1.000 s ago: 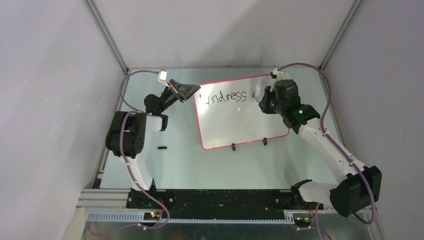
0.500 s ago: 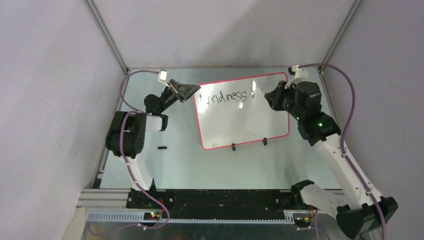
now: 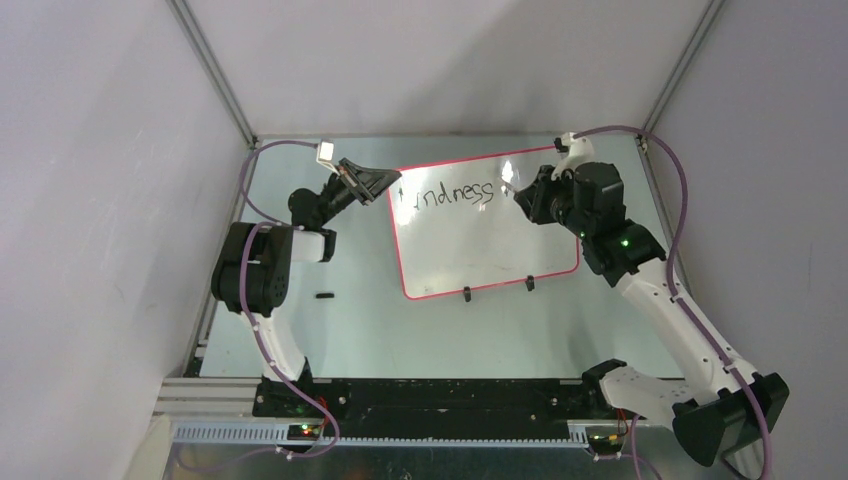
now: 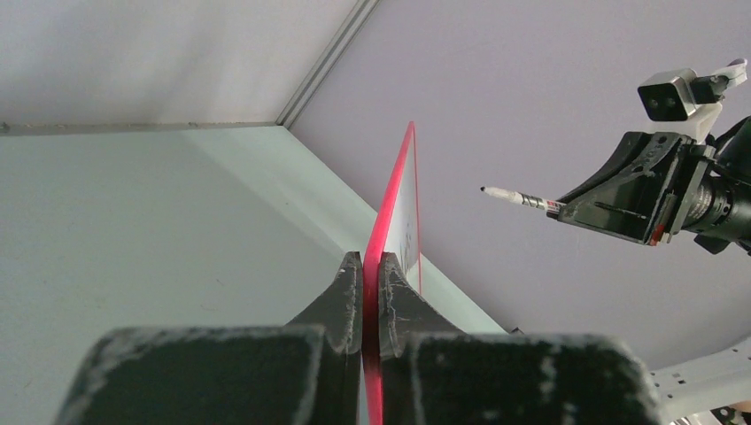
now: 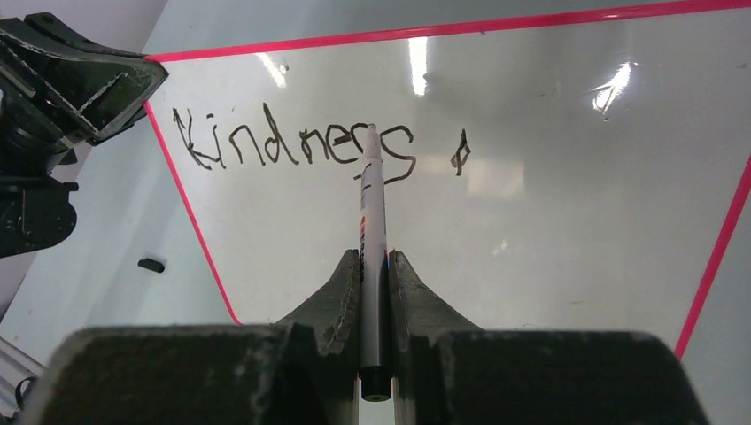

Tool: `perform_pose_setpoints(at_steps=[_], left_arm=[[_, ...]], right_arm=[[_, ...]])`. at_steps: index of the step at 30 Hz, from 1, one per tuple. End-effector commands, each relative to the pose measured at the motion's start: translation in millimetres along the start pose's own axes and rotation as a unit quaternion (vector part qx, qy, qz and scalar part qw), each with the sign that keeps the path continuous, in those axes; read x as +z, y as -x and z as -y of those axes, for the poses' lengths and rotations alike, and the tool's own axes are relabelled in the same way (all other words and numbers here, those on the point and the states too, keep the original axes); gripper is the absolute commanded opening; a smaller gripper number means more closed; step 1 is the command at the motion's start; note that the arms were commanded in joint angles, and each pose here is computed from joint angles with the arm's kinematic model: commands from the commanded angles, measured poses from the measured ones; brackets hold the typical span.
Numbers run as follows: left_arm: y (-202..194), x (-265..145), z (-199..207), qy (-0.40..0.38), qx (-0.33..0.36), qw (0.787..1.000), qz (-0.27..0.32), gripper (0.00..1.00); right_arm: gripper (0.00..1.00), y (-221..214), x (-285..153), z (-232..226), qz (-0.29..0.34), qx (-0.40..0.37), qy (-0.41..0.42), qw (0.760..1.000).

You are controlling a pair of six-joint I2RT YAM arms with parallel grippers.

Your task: Write a sentence on the whiteboard

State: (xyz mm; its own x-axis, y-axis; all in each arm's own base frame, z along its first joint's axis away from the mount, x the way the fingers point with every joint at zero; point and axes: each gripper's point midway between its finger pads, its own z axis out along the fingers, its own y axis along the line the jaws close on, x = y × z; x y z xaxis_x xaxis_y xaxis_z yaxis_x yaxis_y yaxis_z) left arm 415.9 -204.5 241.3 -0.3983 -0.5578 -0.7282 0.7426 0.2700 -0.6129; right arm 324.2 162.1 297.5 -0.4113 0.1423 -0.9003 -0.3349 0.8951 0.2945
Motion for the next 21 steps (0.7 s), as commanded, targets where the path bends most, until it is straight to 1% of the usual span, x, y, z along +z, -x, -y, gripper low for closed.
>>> perform_pose_setpoints(at_steps=[1,2,5,21], left_arm=[[15.2,0.1,15.4,-0.021,0.067,0.997,0.017,0.00],[15.2,0.1,15.5,-0.021,0.067,0.997,0.017,0.00],[15.4,0.0,15.9,-0.021,0.068,0.997,0.017,0.00],[15.3,-0.1,16.3,-0.021,0.068,0.997,0.017,0.00]], right_arm=[[0.00,16.6,1.4,3.4,0.033,-0.014,-0.015,0.999],[0.00,15.2,3.1,10.3,0.031,-0.014,-0.031,0.999],[0.00,12.6,6.2,19.9,0.024,-0.008,-0.044,0.999],[0.00,-6.3,23.3,35.3,-0.017,-0.013,-0.074,0.997]])
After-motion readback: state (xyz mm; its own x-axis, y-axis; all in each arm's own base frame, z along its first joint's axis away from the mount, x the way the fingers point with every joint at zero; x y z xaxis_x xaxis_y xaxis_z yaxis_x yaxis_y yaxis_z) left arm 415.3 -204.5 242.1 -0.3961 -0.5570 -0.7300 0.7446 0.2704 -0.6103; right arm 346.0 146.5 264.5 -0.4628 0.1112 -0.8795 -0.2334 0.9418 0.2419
